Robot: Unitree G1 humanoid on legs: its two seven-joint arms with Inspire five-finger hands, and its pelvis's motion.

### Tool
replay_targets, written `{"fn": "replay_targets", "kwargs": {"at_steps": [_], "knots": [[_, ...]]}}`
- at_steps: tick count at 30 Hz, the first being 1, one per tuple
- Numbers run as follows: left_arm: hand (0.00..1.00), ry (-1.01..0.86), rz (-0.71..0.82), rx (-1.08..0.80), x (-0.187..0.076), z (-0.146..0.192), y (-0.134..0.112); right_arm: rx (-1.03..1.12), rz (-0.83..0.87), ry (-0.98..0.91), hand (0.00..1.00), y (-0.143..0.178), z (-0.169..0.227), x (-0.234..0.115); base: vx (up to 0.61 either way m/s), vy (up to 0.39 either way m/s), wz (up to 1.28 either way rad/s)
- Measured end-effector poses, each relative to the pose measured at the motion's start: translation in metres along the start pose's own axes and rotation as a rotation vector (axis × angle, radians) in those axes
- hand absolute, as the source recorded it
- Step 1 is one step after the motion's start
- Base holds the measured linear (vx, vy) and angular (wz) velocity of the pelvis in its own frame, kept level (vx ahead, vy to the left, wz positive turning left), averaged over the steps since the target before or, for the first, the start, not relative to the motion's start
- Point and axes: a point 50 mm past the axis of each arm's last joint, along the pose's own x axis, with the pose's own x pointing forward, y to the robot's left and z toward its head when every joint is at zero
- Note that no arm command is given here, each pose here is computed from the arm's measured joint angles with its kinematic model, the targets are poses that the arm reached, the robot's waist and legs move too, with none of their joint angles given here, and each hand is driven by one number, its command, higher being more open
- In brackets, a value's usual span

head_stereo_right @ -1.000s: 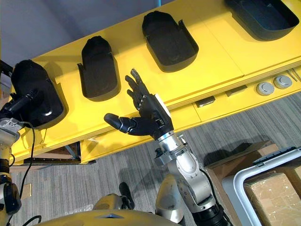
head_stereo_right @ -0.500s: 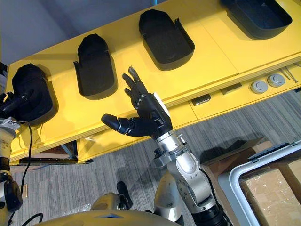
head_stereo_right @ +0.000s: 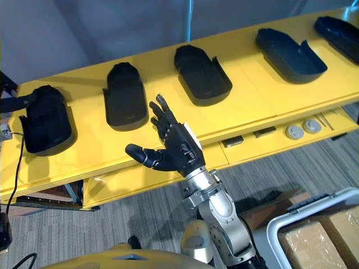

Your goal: Walk over and take three plastic housings, then place them on the shelf

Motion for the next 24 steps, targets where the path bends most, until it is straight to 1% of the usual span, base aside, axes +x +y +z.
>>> {"fn": "replay_targets", "kwargs": {"at_steps": [1, 2, 3, 5, 6, 9, 12, 13, 15, 16, 18, 20, 22, 24], "knots": [[1.0, -0.076, -0.018, -0.002, -0.002, 0.014, -0.006, -0.006, -0.001, -0.023, 1.0, 0.001, 0.002, 0.001, -0.01, -0.012, 0.28], [1.0, -0.117, -0.023, -0.009, -0.004, 0.021, -0.008, -0.01, -0.001, -0.033, 1.0, 0.001, 0.003, 0.001, -0.02, -0.016, 0.3], [1.0, -0.196, -0.024, -0.044, -0.008, 0.035, -0.011, -0.009, 0.0, -0.042, 1.0, 0.002, 0.003, 0.002, -0.02, -0.016, 0.21], [1.0, -0.308, -0.003, -0.08, -0.021, 0.048, -0.015, -0.012, -0.005, -0.05, 1.0, 0.002, 0.004, 0.002, -0.01, -0.013, 0.2], [1.0, -0.37, 0.003, -0.12, -0.034, 0.052, -0.021, -0.022, -0.018, -0.051, 1.0, 0.001, 0.004, 0.002, 0.0, -0.011, 0.23], [1.0, -0.479, 0.002, -0.244, -0.073, 0.052, -0.034, -0.068, -0.037, -0.064, 1.0, -0.004, 0.005, 0.005, 0.0, -0.014, 0.26], [1.0, -0.514, -0.012, -0.392, -0.123, 0.039, -0.046, -0.134, -0.106, -0.073, 1.0, -0.02, 0.008, 0.007, -0.02, -0.015, 0.27], [1.0, -0.518, -0.012, -0.394, -0.131, 0.036, -0.048, -0.146, -0.122, -0.07, 1.0, -0.024, 0.007, 0.007, -0.03, -0.01, 0.31], [1.0, -0.537, -0.027, -0.405, -0.159, 0.029, -0.054, -0.166, -0.189, -0.059, 1.0, -0.038, 0.006, 0.004, -0.03, -0.004, 0.28], [1.0, -0.542, -0.019, -0.415, -0.167, 0.027, -0.055, -0.165, -0.206, -0.057, 1.0, -0.041, 0.005, 0.003, -0.02, -0.002, 0.21], [1.0, -0.565, 0.031, -0.419, -0.178, 0.025, -0.059, -0.16, -0.232, -0.059, 1.0, -0.043, 0.003, 0.002, -0.01, 0.002, 0.1], [1.0, -0.606, 0.116, -0.372, -0.189, 0.025, -0.061, -0.145, -0.26, -0.06, 1.0, -0.043, 0.0, 0.003, 0.0, 0.0, 0.0], [1.0, -0.639, 0.253, -0.338, -0.2, 0.023, -0.062, -0.129, -0.289, -0.061, 1.0, -0.044, -0.004, 0.003, 0.01, 0.002, 0.04], [1.0, -0.637, 0.351, -0.333, -0.208, 0.018, -0.063, -0.118, -0.32, -0.058, 1.0, -0.044, -0.009, 0.001, 0.02, 0.0, 0.12]]}}
